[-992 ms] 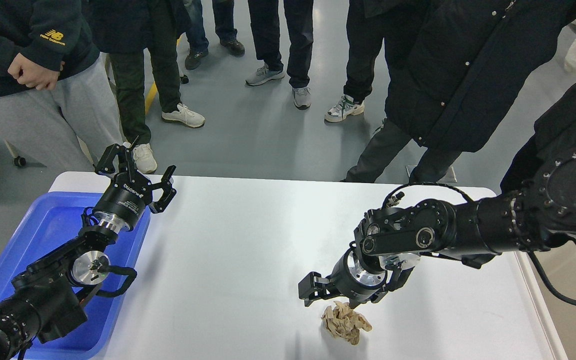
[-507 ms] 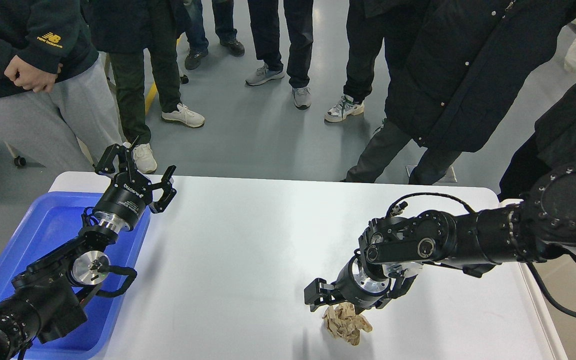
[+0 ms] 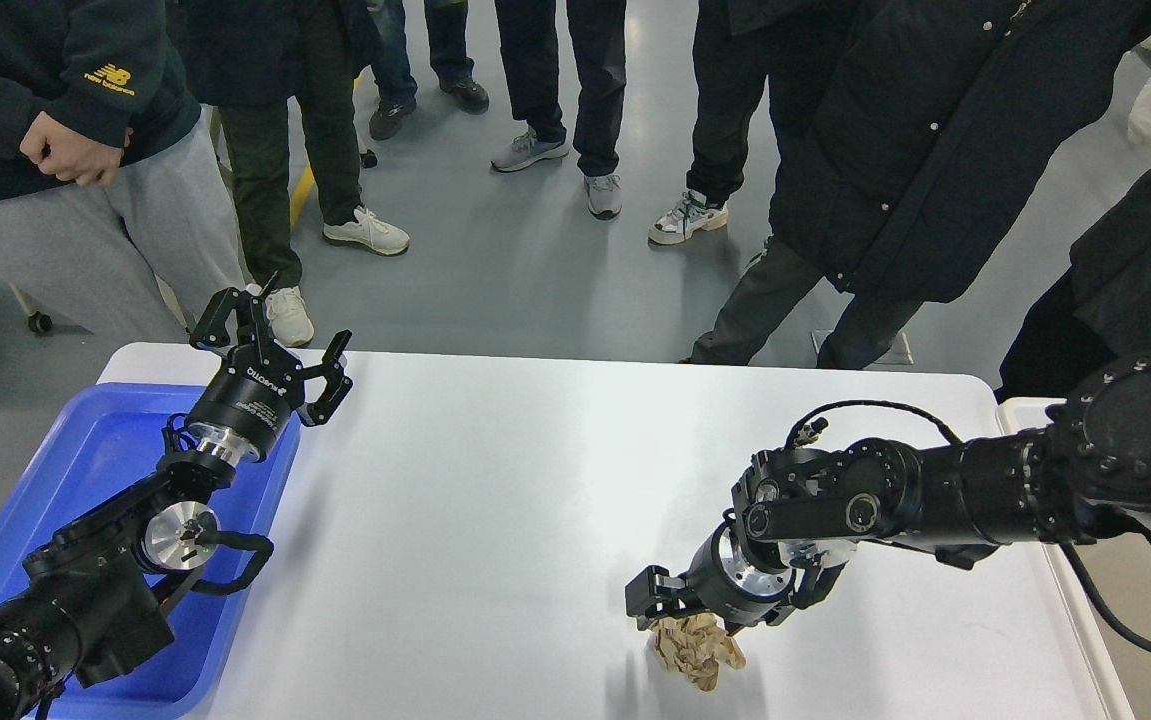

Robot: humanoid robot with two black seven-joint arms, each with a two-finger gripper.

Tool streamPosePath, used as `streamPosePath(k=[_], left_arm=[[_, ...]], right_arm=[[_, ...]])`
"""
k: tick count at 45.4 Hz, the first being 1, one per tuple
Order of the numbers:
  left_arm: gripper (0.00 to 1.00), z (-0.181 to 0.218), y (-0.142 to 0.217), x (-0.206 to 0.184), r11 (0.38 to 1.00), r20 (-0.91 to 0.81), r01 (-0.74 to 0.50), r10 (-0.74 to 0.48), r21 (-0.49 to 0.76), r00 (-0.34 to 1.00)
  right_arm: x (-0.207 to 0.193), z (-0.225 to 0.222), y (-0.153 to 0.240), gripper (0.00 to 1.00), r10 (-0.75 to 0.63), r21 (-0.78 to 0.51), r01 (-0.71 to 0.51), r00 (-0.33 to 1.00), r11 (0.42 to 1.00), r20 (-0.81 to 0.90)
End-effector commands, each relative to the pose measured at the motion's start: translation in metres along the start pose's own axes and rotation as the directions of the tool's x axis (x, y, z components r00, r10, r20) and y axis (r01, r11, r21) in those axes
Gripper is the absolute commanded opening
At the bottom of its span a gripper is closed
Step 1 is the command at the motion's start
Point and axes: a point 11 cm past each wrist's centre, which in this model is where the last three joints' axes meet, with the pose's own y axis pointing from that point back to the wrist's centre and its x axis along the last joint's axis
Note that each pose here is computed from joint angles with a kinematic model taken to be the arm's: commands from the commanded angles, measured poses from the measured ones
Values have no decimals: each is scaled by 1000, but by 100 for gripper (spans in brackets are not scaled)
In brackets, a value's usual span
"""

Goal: Tidy desktop
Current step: 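Close the right gripper on the crumpled tan wrapper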

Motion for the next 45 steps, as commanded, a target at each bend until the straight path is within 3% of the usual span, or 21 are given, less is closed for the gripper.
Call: streamPosePath(k=[1,25,28,31,34,38,40,41,45], left_arm=[[100,0,0,0,1000,0,0,0,0,1000],[100,0,0,0,1000,0,0,0,0,1000],[100,0,0,0,1000,0,0,0,0,1000],[100,0,0,0,1000,0,0,0,0,1000],[100,0,0,0,1000,0,0,0,0,1000],[100,0,0,0,1000,0,0,0,0,1000],[100,0,0,0,1000,0,0,0,0,1000],[100,0,0,0,1000,0,0,0,0,1000],[100,0,0,0,1000,0,0,0,0,1000]], right_arm=[[-4,8,-8,100,-2,-3,2,1000,1000,13],[-9,17,-21,100,-1,-7,1,1000,1000,11],[-9,16,-21,96,2,-1,-2,1000,1000,16],[-8,15,-21,77,6,3,-6,1000,1000,17],[-8,15,-21,66,8,3,-8,1000,1000,16],[-6,16,-21,30,18,-3,-18,1000,1000,-2],[-5,17,-21,18,20,-8,-20,1000,1000,-16],[-6,17,-21,0,20,-10,-20,1000,1000,-21],[-5,19,-21,0,28,-16,-29,999,999,-29]])
